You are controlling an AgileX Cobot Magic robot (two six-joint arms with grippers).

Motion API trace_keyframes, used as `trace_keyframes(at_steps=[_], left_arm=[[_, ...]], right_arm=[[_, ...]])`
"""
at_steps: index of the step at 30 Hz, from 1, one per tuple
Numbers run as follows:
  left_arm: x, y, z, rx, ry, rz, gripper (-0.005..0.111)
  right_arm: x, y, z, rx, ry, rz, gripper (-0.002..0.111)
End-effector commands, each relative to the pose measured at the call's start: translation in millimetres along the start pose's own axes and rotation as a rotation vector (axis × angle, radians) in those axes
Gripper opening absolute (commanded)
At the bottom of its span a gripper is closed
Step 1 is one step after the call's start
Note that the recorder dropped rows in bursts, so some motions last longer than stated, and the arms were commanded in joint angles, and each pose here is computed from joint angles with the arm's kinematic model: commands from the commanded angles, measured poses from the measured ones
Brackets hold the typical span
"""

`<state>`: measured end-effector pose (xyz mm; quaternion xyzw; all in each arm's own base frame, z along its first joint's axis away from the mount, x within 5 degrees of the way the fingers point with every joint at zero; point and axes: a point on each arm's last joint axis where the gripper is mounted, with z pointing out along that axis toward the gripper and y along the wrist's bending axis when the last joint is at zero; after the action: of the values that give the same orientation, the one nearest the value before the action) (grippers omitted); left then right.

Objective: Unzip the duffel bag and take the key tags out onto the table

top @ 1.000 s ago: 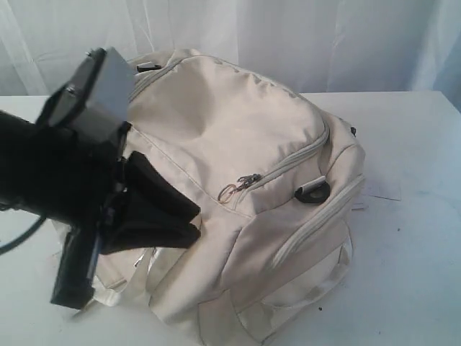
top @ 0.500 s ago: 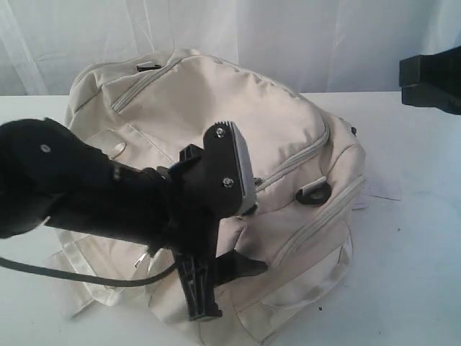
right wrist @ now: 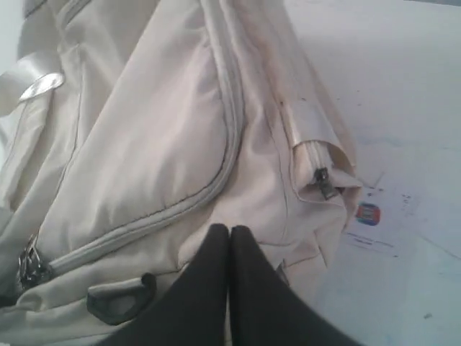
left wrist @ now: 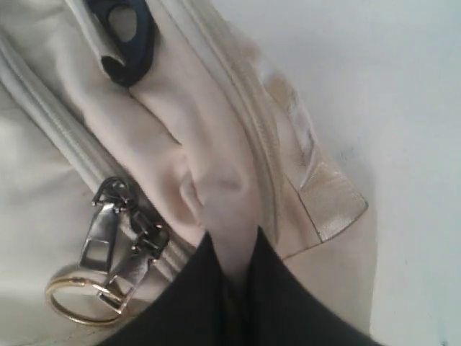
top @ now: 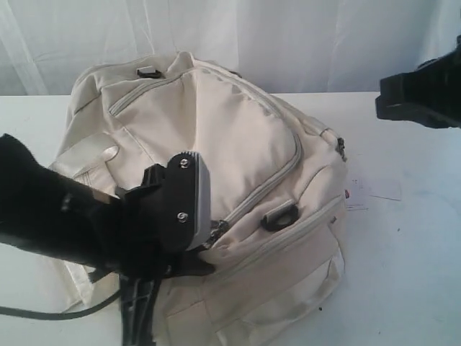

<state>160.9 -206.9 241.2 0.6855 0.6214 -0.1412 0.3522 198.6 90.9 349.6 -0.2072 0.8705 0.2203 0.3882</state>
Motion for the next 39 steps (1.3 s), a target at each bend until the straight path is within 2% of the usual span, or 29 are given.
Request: trace_keyframes(at_steps=[1, 4, 7, 12, 14, 16, 19, 21, 22, 23, 24, 26, 29, 30, 31, 35, 39], left_arm=[[15.6, -12.7, -31.6, 0.040, 0.138, -0.002, 0.000], [15.0, -14.5, -41.0, 0.031, 0.138, -0.016, 0.000], [16.4, -19.4, -44.2, 0.074, 0.156, -0.022, 0.000], [18.0, -22.6, -44.7, 0.106, 0.177, -0.071, 0.000], [17.6, -22.8, -45.2, 0.105, 0.174, -0.085, 0.007], [16.7, -22.8, -45.5, 0.103, 0.165, -0.096, 0.021], [15.9, -22.9, -46.0, 0.102, 0.157, -0.105, 0.051], [15.3, -23.1, -47.8, 0.096, 0.152, -0.114, 0.071], [14.2, -22.9, -49.8, 0.089, 0.146, -0.117, 0.077], [9.6, -22.2, -56.9, 0.083, 0.130, -0.111, 0.079], [5.5, -19.7, -66.6, 0.049, 0.126, -0.121, 0.079], [6.8, -17.9, -80.6, 0.007, 0.184, -0.139, 0.075], [19.9, -19.3, -88.6, -0.025, 0.329, -0.223, 0.067], [24.1, -19.1, -87.7, -0.050, 0.355, -0.268, 0.060], [26.5, -19.6, -86.0, -0.057, 0.360, -0.264, 0.055], [32.0, -21.8, -80.3, -0.068, 0.354, -0.257, 0.043], [36.2, -24.5, -77.2, -0.063, 0.360, -0.259, 0.043]], right_arm=[[-2.6, 18.5, 13.1, -0.107, 0.109, -0.069, 0.000], [-11.4, 30.3, 19.4, -0.175, 0.150, -0.087, 0.000], [-22.9, 45.9, 24.2, -0.244, 0.177, -0.122, 0.000], [-27.5, 75.7, 45.2, -0.355, 0.245, -0.257, 0.000], [-24.6, 87.8, 55.4, -0.395, 0.273, -0.312, 0.000], [-21.1, 95.6, 65.8, -0.417, 0.298, -0.351, 0.001], [-16.1, 99.9, 79.7, -0.418, 0.328, -0.394, 0.008], [-14.5, 101.7, 85.2, -0.412, 0.332, -0.409, 0.016], [-14.1, 103.0, 86.8, -0.414, 0.329, -0.419, 0.019], [-13.1, 108.9, 87.7, -0.432, 0.308, -0.484, 0.028], [-12.3, 116.0, 88.5, -0.449, 0.279, -0.552, 0.037], [-10.8, 126.4, 89.3, -0.451, 0.242, -0.631, 0.045], [-0.9, 136.9, 98.4, -0.430, 0.276, -0.745, 0.046], [5.9, 141.6, 105.6, -0.406, 0.304, -0.826, 0.046], [10.7, 145.8, 112.0, -0.379, 0.320, -0.866, 0.048], [21.9, 153.0, 131.9, -0.291, 0.351, -0.958, 0.056], [20.8, 157.4, 141.0, -0.279, 0.301, -0.912, 0.056]])
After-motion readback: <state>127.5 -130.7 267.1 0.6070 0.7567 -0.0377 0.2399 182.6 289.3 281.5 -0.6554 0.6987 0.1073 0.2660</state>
